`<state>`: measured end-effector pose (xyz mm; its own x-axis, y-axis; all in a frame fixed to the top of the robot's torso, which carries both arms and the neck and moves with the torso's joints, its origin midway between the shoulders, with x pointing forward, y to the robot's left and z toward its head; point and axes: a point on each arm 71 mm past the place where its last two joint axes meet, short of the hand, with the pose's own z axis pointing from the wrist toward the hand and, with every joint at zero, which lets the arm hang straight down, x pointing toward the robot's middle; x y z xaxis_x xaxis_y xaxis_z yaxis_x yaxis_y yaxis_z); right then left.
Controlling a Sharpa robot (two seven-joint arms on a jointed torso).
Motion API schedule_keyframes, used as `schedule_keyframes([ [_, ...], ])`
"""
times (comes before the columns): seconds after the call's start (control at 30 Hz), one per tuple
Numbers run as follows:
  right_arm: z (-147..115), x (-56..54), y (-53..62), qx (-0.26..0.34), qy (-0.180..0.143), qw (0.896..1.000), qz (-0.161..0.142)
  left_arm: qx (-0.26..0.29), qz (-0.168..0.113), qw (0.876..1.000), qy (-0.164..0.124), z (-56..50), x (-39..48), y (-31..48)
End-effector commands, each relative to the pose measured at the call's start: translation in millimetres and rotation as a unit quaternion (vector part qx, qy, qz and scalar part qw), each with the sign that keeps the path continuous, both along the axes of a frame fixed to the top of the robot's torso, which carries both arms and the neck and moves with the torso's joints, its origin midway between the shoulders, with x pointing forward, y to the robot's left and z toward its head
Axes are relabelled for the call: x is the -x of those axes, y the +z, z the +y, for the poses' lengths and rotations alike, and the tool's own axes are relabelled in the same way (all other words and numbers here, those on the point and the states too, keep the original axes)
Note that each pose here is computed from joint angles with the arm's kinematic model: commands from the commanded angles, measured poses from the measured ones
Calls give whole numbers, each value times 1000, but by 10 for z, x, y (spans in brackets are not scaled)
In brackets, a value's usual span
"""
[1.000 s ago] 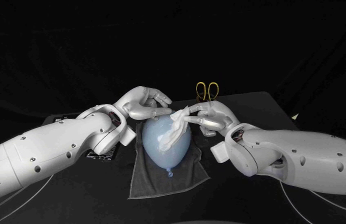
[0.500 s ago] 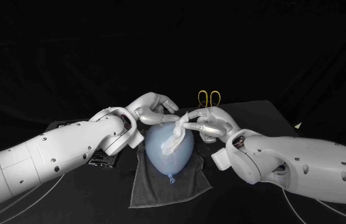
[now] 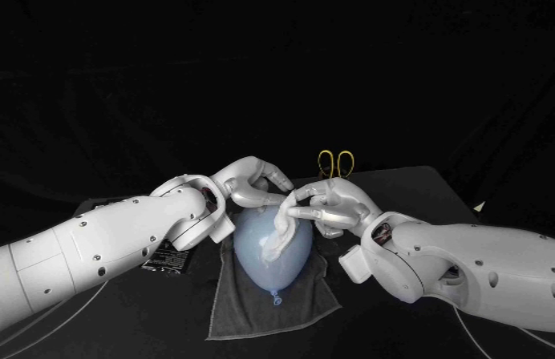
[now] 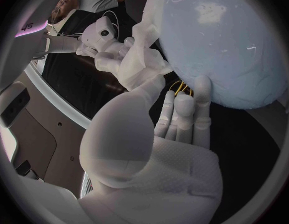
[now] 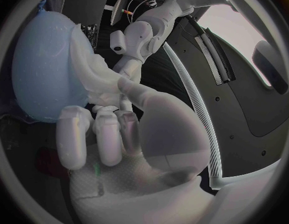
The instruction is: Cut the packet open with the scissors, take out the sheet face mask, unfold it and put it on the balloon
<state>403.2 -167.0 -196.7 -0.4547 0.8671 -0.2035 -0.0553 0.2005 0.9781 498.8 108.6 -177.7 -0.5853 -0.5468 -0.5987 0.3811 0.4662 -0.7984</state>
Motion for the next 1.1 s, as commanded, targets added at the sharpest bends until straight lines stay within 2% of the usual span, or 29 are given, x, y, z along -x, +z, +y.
schedule_keyframes([
  [0.03,37,18,17,3,25,1000,-9,-19,27,998,-45,-50,64,-44],
  [0.2,35,14,25,6,28,1000,-11,-10,44,998,-50,-10,64,-54],
  [0.4,10,-15,64,20,36,999,-14,20,76,996,-41,102,24,-69],
  [0.67,1,-99,136,49,93,994,-3,75,142,986,-46,208,-6,-91],
  [0.73,7,-135,168,57,119,991,2,88,153,983,-46,223,-13,-92],
  [0.9,9,-183,223,69,156,985,7,109,174,978,-45,248,-25,-95],
  [1.1,27,-242,322,81,192,978,3,121,184,975,-42,273,-49,-100],
])
